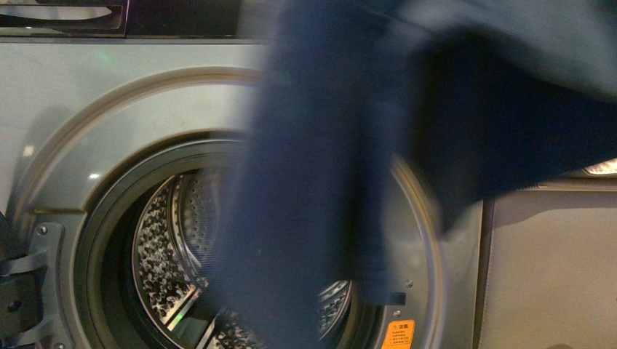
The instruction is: Put clothes into washing machine
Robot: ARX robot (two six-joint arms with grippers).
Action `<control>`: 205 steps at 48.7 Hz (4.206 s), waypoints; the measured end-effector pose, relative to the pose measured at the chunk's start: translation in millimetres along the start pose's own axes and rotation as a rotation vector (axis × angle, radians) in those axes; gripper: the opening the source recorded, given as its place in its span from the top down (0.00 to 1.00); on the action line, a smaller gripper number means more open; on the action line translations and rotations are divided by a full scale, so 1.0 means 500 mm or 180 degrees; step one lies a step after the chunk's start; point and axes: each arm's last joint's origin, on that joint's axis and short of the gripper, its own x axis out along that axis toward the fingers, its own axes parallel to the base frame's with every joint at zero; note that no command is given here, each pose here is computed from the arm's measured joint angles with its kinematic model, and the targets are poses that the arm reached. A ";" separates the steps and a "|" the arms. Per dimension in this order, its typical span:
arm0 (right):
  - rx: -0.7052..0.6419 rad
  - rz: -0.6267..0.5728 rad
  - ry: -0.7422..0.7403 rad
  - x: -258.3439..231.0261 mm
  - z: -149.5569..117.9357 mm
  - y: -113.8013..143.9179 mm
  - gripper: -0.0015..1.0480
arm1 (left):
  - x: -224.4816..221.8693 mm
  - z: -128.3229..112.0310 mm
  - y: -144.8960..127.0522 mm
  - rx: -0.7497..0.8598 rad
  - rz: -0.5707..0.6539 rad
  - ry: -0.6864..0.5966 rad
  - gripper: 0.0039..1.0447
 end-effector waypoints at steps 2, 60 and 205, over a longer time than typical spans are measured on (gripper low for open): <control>0.0012 0.0082 -0.0002 0.007 -0.002 0.026 0.94 | 0.000 0.000 0.000 0.0000 0.0000 0.0000 0.06; -0.0069 0.0352 0.0002 0.039 -0.018 0.133 0.94 | 0.000 0.000 0.000 0.0000 0.0000 0.0000 0.06; -0.0075 0.0340 -0.0001 0.038 -0.017 0.133 0.94 | 0.267 0.503 -0.231 -0.0412 -0.3043 -0.1201 0.06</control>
